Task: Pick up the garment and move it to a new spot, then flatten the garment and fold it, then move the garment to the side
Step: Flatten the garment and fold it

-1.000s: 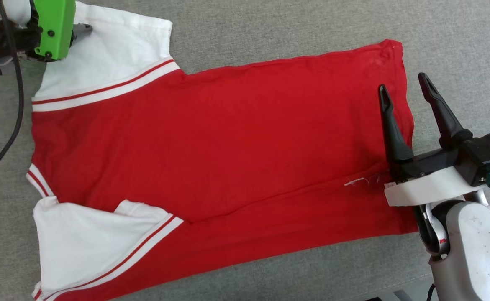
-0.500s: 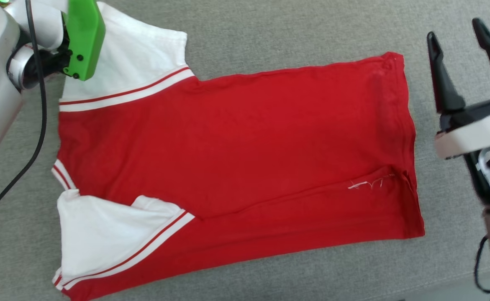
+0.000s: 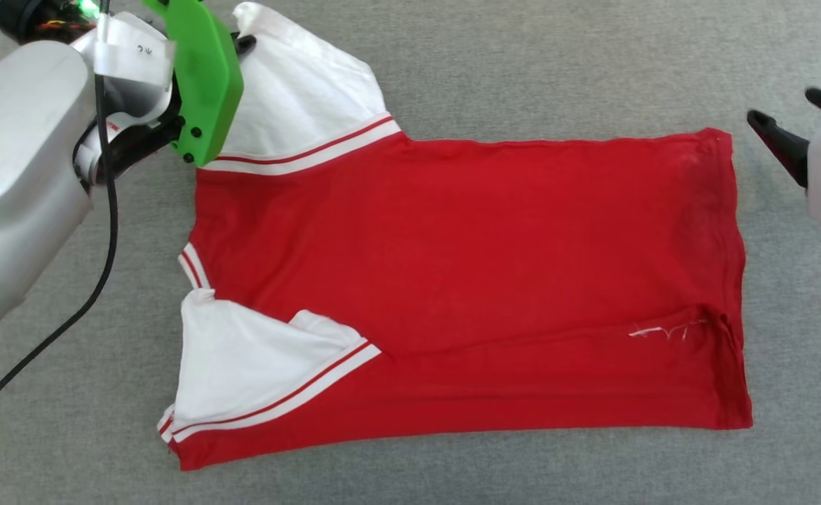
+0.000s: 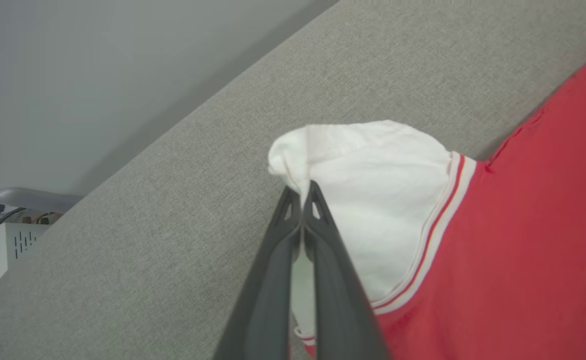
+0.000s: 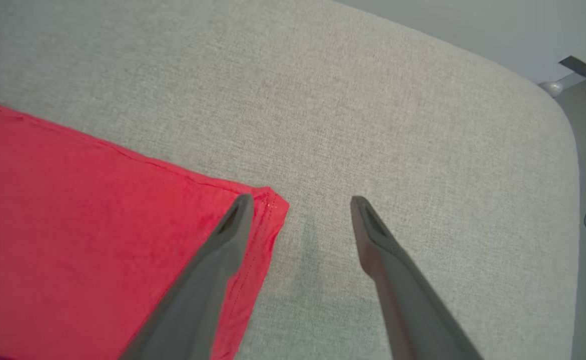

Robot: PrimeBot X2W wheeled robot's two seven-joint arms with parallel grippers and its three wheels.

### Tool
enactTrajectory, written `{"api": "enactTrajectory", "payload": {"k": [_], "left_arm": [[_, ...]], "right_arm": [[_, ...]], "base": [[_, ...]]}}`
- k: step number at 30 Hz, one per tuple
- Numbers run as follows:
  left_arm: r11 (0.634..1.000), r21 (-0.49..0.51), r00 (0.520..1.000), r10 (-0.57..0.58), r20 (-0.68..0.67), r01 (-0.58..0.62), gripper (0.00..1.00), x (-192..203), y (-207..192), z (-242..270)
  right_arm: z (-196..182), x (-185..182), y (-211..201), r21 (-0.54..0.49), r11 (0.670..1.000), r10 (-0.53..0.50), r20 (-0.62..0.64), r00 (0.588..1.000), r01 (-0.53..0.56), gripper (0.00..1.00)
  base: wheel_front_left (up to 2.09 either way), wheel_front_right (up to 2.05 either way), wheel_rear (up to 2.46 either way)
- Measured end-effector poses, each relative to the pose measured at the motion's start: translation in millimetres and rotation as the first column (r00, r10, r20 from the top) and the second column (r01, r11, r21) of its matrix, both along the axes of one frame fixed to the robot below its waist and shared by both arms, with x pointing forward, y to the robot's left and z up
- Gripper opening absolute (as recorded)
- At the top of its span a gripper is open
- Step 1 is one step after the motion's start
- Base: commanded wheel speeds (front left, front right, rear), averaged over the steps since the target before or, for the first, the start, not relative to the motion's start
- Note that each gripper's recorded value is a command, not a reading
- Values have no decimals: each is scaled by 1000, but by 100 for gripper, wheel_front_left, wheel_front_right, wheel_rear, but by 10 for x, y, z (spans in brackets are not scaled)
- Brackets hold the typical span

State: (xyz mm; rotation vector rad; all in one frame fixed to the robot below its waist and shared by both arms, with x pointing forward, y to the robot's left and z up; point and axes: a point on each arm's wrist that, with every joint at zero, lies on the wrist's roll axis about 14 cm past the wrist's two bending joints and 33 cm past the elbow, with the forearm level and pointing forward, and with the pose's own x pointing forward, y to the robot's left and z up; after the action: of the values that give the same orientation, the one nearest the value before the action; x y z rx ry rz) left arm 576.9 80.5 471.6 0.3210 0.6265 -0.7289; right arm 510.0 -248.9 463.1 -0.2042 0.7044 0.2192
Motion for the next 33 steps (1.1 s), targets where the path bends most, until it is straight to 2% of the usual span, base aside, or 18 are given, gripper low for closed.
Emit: {"api": "enactTrajectory", "payload": {"k": [4,7,13,19,20,21,22,27,33], "left_arm": [[1000,-7,1000,-10,20,10,0,-42,17,29],[1000,-15,1000,-17,23,17,0,-43,15,-22],[1000,-16,1000,-11,4,11,0,-33,65,-185],[1000,-4,1000,4,-19,-4,0,-37,145,-336],[1000,-3,1000,7,-16,-7,0,-41,156,-334],[1000,-1,1000,9,-13,-9,0,-45,166,-324],[1000,-2,1000,10,-8,-10,0,-48,170,-314],[1000,-17,1000,17,12,-17,0,-156,174,-229],[998,-54,999,24,37,-22,0,-393,177,-94]], "right_arm": [[-217,-64,-57,-4,1000,-21,-181,983,20,100],[-381,-66,-86,-29,999,-31,-259,965,25,100],[-788,-46,158,17,1000,-8,-345,939,15,100],[-1070,-96,225,0,1000,4,-393,919,-5,100],[-1070,-91,231,0,1000,7,-385,923,-7,48],[-1057,-77,238,4,1000,10,-366,930,-9,13],[-1039,-59,243,7,1000,13,-345,939,-11,0],[-836,-33,372,76,997,42,-211,977,-27,0],[-457,-107,303,69,996,57,-15,998,-56,0]], "base": [[0,0,0],[0,0,0],[0,0,0],[0,0,0],[0,0,0],[0,0,0],[0,0,0],[0,0,0],[0,0,0]]}}
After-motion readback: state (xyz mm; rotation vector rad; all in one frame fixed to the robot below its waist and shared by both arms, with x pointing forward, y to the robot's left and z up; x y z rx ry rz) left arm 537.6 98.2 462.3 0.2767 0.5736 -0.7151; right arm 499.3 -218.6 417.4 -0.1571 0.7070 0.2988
